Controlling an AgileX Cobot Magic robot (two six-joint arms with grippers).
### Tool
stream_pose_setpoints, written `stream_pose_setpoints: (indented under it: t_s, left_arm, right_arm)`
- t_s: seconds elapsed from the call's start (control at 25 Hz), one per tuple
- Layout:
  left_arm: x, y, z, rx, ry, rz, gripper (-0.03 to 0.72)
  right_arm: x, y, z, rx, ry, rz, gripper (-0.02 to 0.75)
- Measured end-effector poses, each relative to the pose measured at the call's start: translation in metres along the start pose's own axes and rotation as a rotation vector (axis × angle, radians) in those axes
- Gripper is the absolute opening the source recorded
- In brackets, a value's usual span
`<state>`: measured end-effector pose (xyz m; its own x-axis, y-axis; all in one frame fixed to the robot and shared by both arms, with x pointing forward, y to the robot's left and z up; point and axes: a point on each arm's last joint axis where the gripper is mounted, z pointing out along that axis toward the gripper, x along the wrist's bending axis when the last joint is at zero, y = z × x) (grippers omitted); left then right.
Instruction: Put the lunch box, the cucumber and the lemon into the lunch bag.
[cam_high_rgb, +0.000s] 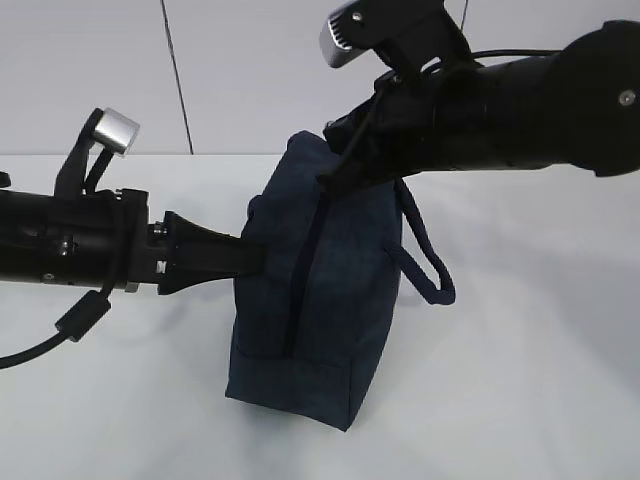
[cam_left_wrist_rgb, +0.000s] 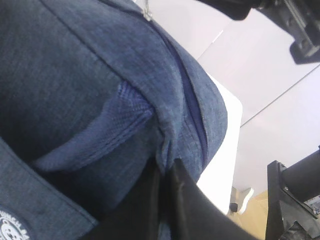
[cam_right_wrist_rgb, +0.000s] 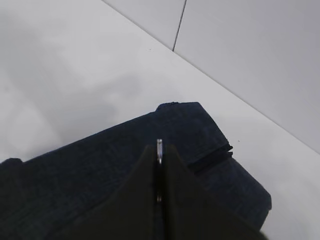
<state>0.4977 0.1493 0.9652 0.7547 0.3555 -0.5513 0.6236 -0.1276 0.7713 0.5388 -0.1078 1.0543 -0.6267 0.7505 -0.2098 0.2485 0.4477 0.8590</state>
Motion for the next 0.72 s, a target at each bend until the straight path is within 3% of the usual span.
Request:
stream_pose_setpoints:
  t_s: [0.72]
  left_arm:
    - [0.002,-0.003,0.0,0.036,0.017,0.009,-0.003]
  right_arm:
    - [-0.016,0.0,0.005,0.02,-0.025,0.038,0.008]
